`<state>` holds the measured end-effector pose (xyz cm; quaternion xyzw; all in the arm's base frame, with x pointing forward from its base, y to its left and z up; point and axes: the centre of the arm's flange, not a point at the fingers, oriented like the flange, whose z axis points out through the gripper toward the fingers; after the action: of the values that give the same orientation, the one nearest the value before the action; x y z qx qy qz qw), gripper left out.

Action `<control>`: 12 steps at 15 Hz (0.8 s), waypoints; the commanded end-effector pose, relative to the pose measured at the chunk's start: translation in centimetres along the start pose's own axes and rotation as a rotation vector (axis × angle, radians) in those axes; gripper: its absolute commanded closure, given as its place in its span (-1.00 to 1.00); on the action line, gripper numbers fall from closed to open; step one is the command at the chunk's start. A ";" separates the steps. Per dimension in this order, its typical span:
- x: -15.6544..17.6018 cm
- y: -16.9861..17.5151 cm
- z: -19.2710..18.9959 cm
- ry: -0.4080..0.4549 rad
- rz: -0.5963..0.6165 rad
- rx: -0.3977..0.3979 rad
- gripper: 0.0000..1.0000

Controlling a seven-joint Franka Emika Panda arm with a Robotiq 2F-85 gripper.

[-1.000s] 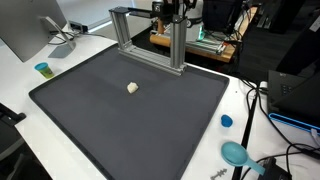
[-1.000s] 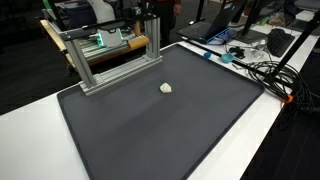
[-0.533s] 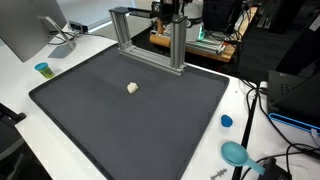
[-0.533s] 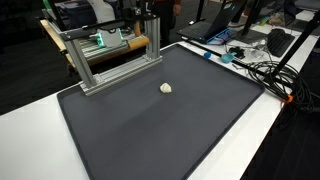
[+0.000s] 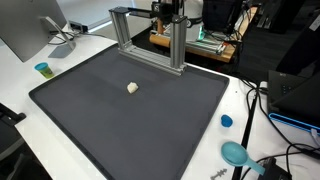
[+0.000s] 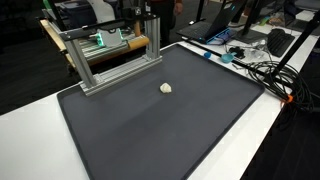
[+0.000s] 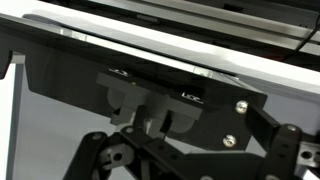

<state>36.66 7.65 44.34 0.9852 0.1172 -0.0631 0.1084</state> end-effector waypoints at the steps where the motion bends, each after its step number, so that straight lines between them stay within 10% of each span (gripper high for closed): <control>1: 0.0 0.0 0.0 -0.001 0.000 0.000 -1.00; 12: -1.6 0.6 -1.0 0.051 0.094 0.032 -1.00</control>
<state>36.70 7.64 44.32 0.9855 0.1143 -0.0632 0.1080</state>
